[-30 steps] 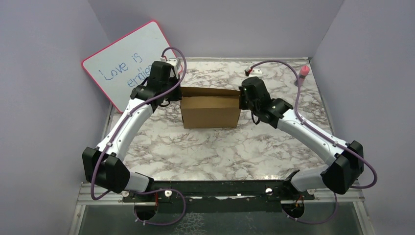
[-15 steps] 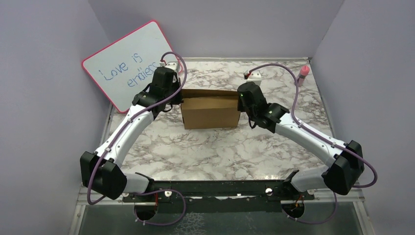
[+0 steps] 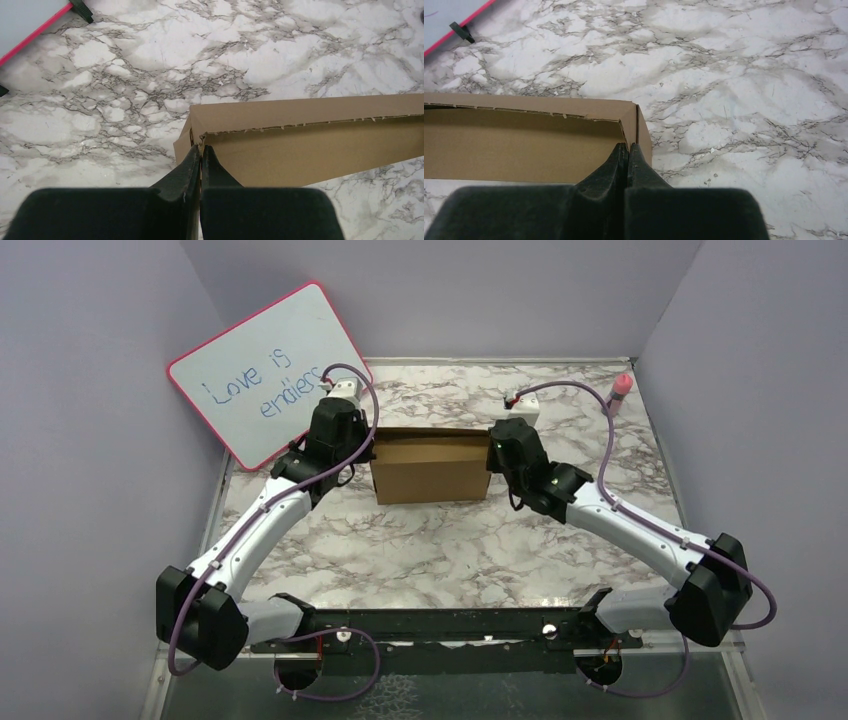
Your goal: Fold the paper box
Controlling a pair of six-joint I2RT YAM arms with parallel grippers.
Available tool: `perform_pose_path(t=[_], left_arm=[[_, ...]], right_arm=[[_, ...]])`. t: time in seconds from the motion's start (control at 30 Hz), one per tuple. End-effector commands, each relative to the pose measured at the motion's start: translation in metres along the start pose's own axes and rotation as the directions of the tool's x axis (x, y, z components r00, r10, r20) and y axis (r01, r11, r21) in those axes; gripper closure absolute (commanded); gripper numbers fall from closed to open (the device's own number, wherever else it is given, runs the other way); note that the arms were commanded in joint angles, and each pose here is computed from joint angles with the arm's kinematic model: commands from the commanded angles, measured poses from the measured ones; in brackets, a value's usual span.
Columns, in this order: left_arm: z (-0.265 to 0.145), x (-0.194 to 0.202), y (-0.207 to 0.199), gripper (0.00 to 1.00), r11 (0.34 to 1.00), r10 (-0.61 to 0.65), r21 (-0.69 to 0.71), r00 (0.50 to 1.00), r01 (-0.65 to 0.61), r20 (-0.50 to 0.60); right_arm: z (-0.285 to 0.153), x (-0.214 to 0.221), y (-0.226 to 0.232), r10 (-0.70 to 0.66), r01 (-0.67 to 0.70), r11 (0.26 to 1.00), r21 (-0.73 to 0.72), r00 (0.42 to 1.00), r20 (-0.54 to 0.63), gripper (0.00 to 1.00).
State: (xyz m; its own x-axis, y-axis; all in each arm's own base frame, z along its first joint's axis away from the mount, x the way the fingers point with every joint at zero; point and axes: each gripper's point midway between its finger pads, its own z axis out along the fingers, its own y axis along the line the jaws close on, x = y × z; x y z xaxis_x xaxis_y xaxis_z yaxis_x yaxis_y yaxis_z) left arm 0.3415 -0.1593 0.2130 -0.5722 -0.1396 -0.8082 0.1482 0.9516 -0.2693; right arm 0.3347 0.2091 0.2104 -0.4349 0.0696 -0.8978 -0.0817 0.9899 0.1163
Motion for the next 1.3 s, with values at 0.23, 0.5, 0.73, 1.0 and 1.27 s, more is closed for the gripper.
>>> perform_pose_path(t=[0.23,0.5,0.73,1.0,1.27], left_arm=[[-0.002,0.082,-0.001,1.00,0.999,-0.026,0.031,0.983,0.032,-0.179],[0.001,0.091,0.007,1.00,0.999,-0.037,0.013,0.988,0.039,-0.149],[-0.001,0.075,0.006,1.00,1.000,-0.025,0.005,0.994,0.026,-0.109],[-0.020,0.042,-0.001,0.70,1.000,-0.012,0.025,0.999,0.013,-0.046],[-0.030,0.022,0.004,0.62,1.000,0.031,-0.003,0.999,-0.031,-0.028]], right_arm=[[0.002,0.048,0.005,-0.032,0.028,0.999,-0.040,0.994,-0.108,0.92],[-0.005,0.038,0.009,-0.007,0.001,0.997,-0.072,0.996,-0.086,0.81],[-0.013,0.021,0.009,-0.006,0.002,0.997,-0.076,0.998,-0.057,0.74],[-0.022,0.002,0.004,-0.021,0.020,0.998,-0.068,1.000,-0.016,0.58],[-0.032,-0.019,0.000,-0.036,0.037,0.998,-0.056,0.999,0.024,0.50]])
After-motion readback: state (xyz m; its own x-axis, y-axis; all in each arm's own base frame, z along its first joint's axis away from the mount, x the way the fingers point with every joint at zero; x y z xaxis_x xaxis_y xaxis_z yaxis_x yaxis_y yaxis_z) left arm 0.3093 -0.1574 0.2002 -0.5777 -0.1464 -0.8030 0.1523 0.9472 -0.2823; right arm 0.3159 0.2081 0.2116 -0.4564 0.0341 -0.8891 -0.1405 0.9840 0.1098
